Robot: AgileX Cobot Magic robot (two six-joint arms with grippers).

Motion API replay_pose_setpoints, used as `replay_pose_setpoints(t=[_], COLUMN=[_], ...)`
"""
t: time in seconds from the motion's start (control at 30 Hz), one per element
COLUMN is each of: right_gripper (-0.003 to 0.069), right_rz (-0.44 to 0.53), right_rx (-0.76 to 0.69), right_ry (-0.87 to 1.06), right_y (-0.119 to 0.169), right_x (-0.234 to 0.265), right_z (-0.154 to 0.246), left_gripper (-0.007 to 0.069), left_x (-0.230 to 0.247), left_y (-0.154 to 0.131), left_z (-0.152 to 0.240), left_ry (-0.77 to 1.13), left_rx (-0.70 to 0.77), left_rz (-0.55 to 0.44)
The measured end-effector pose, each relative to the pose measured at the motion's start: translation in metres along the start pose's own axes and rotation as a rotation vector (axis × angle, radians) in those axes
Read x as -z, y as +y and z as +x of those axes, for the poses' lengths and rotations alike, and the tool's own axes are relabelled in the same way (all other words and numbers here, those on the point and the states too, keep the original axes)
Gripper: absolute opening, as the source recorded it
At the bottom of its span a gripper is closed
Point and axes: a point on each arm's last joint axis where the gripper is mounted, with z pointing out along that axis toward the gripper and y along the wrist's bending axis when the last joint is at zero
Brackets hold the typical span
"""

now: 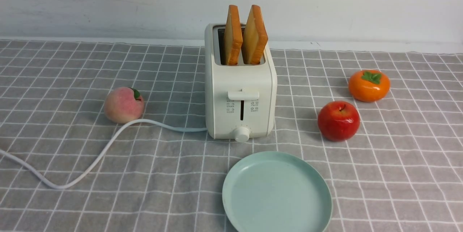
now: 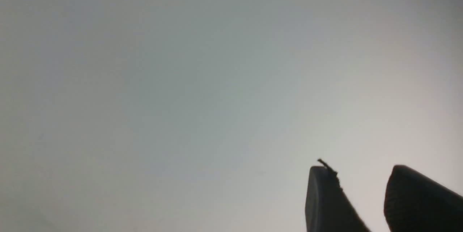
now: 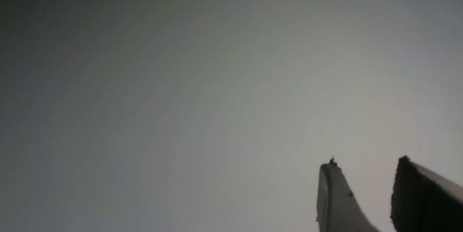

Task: Take toasted bread from bread machine on grey coffee table place on plate.
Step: 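Grasp the toast slice in the toaster and pull it up out of the slot with the right gripper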

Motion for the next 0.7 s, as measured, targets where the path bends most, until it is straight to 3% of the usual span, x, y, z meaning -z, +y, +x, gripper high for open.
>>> replay_pose_setpoints(t=[0.07,0.17,0.2,0.23,0.4,0.47,0.6,0.7], right_gripper=[0.0240,0.0240,0.0240,0.0240,0.0240,0.0240,0.0240,0.0240], right_rz=[0.014,0.098,0.101,0.160,0.253,0.259,0.190,0.072], right_rx=[0.027,0.117,0.123,0.180,0.239,0.198,0.052,0.016], right_ry=[0.091,0.393,0.404,0.564,0.811,0.895,1.078,1.233], right_y=[0.004,0.004,0.004,-0.004,-0.024,-0.029,-0.022,-0.008], right_x=[-0.016,-0.057,-0.060,-0.073,-0.088,-0.091,-0.087,-0.091], right_z=[-0.003,0.006,0.005,0.022,0.061,0.084,0.130,0.164], left_gripper=[0.0238,0.0238,0.0238,0.0238,0.0238,0.0238,0.0238,0.0238], left_x=[-0.018,-0.066,-0.066,-0.079,-0.088,-0.090,-0.091,-0.092], left_y=[-0.002,0.008,0.008,0.016,0.032,0.039,0.048,0.046], left_z=[-0.004,0.002,0.001,0.012,0.038,0.052,0.074,0.087], left_ry=[0.072,0.309,0.314,0.412,0.627,0.741,0.908,1.007], left_rx=[-0.036,-0.082,-0.082,-0.099,-0.167,-0.210,-0.151,-0.115], left_rz=[-0.067,-0.303,-0.309,-0.415,-0.506,-0.562,-0.629,-0.580])
